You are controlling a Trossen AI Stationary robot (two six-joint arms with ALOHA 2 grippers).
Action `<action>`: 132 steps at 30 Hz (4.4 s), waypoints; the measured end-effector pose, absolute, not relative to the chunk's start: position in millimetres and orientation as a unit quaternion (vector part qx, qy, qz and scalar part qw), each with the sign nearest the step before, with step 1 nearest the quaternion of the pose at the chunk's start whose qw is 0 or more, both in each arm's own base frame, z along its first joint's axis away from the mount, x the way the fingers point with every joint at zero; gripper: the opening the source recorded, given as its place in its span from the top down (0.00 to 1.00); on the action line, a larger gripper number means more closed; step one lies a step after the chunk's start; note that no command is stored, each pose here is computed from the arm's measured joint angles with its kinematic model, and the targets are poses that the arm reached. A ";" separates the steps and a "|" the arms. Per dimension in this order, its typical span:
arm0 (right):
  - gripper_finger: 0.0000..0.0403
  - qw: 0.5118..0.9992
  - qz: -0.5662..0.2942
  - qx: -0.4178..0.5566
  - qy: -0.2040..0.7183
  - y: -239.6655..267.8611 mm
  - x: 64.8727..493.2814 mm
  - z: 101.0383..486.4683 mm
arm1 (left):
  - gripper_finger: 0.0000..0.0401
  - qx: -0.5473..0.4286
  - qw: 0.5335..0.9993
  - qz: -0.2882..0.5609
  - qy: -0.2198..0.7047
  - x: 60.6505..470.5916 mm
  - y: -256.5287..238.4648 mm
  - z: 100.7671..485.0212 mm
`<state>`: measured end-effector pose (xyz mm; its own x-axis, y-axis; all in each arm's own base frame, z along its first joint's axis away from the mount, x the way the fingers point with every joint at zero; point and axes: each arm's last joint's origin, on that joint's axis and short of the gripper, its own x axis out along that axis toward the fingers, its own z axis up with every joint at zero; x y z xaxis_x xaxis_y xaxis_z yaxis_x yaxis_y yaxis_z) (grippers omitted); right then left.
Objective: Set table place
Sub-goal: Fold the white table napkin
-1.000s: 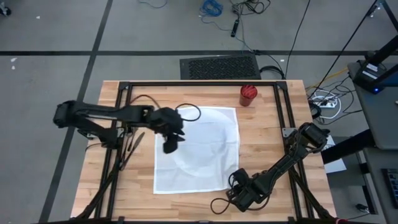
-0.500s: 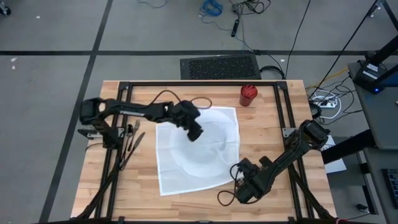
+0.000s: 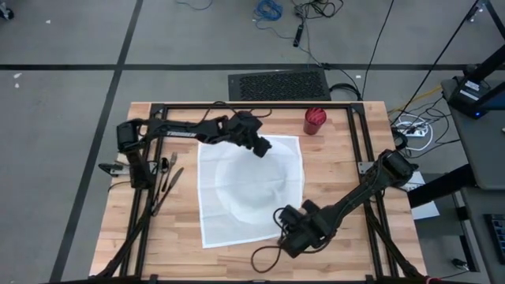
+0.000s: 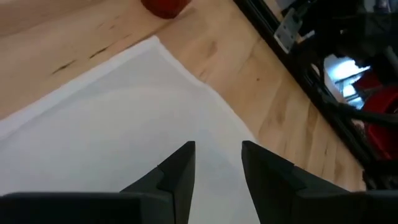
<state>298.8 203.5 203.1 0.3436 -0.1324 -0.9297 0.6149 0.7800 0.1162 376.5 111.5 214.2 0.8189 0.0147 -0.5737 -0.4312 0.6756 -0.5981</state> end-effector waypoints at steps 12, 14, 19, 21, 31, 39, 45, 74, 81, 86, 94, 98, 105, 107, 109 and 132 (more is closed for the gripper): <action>1.00 0.792 -0.195 0.233 0.530 228.8 296.1 188.2 | 0.71 -0.395 0.870 0.121 0.270 424.9 126.2 197.4; 1.00 0.794 -0.193 0.233 0.526 230.3 295.6 189.0 | 0.71 -0.395 0.870 0.119 0.270 433.4 127.9 194.9; 1.00 0.794 -0.195 0.227 0.528 230.2 294.4 188.7 | 0.71 -0.393 0.873 0.111 0.267 448.1 127.0 192.3; 1.00 0.796 -0.195 0.224 0.528 230.0 294.4 188.9 | 0.71 -0.388 0.875 0.107 0.270 452.7 123.6 189.8; 1.00 0.813 -0.154 0.191 0.528 231.0 298.4 190.0 | 0.71 -0.367 0.878 0.131 0.279 467.9 123.7 166.1; 1.00 0.813 -0.146 0.158 0.541 227.4 302.1 182.9 | 0.67 -0.358 0.883 0.123 0.277 469.9 120.7 165.4; 1.00 0.815 -0.140 0.146 0.543 221.5 307.8 181.8 | 0.58 -0.347 0.891 0.114 0.272 473.8 109.8 166.9; 1.00 0.823 -0.138 0.149 0.530 207.3 322.0 183.0 | 0.47 -0.145 0.867 0.182 0.440 386.9 124.8 257.7; 1.00 0.817 -0.162 0.163 0.528 190.9 331.1 182.6 | 0.47 -0.090 0.830 0.235 0.497 311.3 108.3 300.0; 1.00 0.816 -0.164 0.157 0.532 173.2 340.8 182.6 | 0.47 -0.099 0.836 0.263 0.471 249.9 89.0 327.2; 1.00 0.853 -0.112 0.159 0.483 147.2 370.3 189.0 | 0.47 -0.148 0.860 0.284 0.398 174.5 61.5 338.5; 1.00 0.880 -0.089 0.156 0.439 135.7 385.2 195.0 | 0.47 -0.165 0.863 0.284 0.383 153.4 52.6 336.4; 1.00 0.903 -0.044 0.159 0.396 124.2 409.1 184.4 | 0.47 -0.182 0.871 0.264 0.372 141.2 43.8 335.5; 1.00 0.901 -0.029 0.164 0.400 125.3 415.0 171.3 | 0.47 -0.182 0.870 0.261 0.376 141.3 42.8 334.7; 1.00 0.895 -0.029 0.160 0.415 127.7 418.3 159.6 | 0.47 -0.181 0.871 0.258 0.376 142.8 42.2 334.3; 1.00 0.875 -0.013 0.149 0.460 201.2 407.5 148.7 | 0.47 -0.180 0.846 0.250 0.434 272.5 75.2 253.4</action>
<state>407.5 201.2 148.7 0.5767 0.1142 -0.8089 0.1596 0.9553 0.2487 272.5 75.2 253.4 0.4976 0.2676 -0.8251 -0.5800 0.8099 -0.0871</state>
